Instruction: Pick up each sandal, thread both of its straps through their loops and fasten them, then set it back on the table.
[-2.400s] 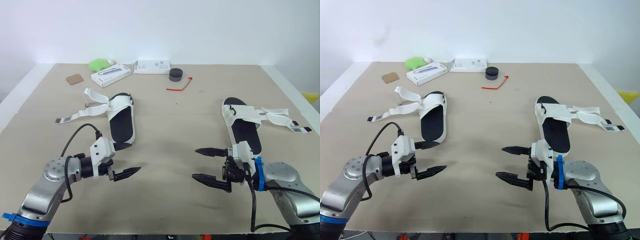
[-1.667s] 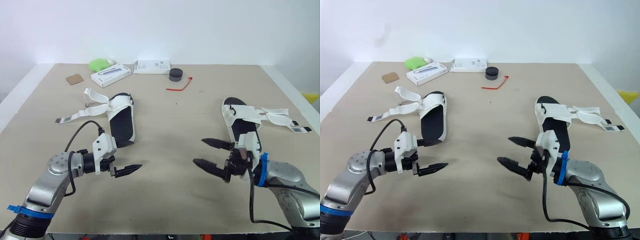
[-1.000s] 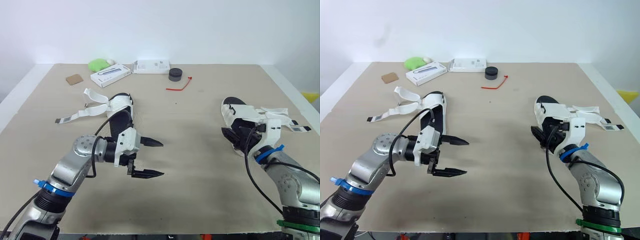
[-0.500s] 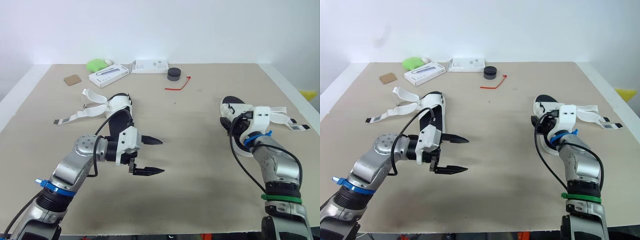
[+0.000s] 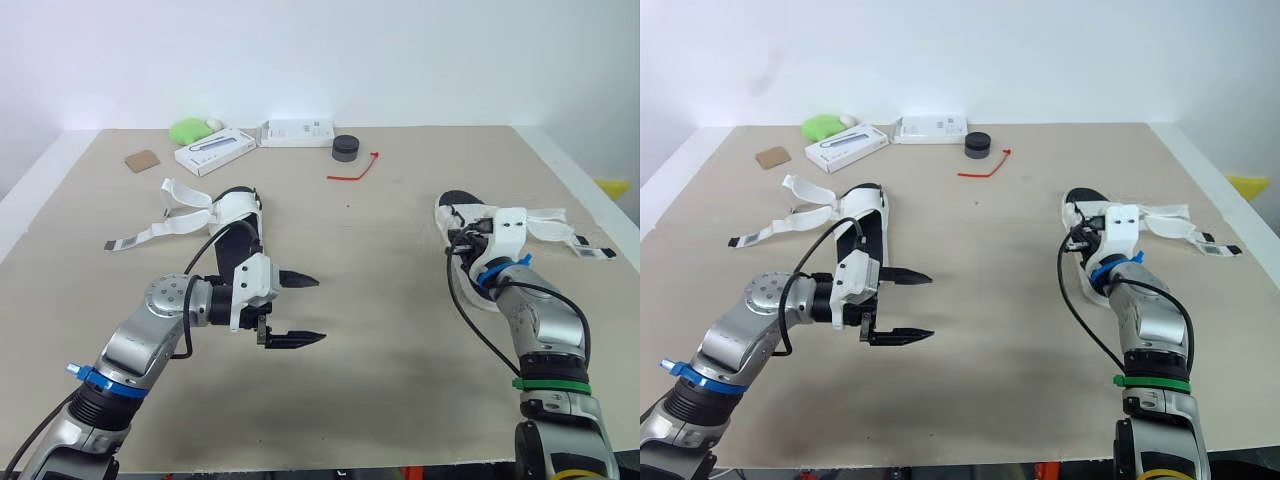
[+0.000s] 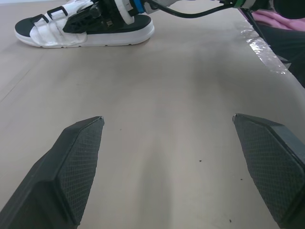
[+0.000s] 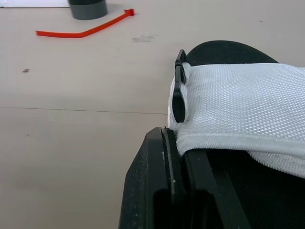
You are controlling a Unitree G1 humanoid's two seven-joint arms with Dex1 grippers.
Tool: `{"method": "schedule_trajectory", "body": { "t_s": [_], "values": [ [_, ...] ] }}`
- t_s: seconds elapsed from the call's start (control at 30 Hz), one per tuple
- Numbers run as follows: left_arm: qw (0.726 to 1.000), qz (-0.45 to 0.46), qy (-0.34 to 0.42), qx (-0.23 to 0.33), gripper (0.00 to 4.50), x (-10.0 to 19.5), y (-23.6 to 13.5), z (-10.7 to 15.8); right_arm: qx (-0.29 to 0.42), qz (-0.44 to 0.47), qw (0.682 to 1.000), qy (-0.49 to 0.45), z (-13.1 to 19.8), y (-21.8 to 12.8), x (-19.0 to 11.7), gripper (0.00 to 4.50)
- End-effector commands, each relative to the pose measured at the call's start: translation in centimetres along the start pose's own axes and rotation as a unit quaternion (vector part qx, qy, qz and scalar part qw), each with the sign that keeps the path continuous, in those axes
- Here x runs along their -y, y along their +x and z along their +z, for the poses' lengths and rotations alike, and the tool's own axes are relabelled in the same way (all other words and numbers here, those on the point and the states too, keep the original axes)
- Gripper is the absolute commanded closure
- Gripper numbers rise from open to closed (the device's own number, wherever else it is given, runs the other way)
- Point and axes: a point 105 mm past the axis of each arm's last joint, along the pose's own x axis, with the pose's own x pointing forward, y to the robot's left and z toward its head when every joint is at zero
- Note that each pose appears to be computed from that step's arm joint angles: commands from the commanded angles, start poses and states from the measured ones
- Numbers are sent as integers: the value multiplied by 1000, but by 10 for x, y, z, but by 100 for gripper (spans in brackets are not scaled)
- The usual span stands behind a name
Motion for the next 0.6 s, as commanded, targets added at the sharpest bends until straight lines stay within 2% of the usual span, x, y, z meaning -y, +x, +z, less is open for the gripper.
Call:
{"method": "schedule_trajectory", "body": {
  "t_s": [0.03,0.17,0.3,0.37,0.5,0.53,0.6],
  "values": [
    [1000,9,19,8,0,-2,-6,11,53,50,997,-18,30,-1,-13,448],
    [1000,9,17,10,0,-4,-13,15,69,162,984,-19,41,-9,-46,448],
    [1000,-1,13,7,0,-3,-23,18,62,340,936,-70,47,-34,-96,448],
    [1000,-5,14,6,0,-1,-28,20,29,468,873,-130,34,-62,-128,448],
    [1000,-10,18,2,0,4,-35,23,-36,629,743,-225,2,-108,-151,448],
    [1000,-9,17,1,0,5,-37,23,-40,650,718,-243,-1,-113,-152,448],
    [1000,-6,14,1,0,7,-39,22,-40,672,692,-261,0,-116,-152,448]
  ]
}}
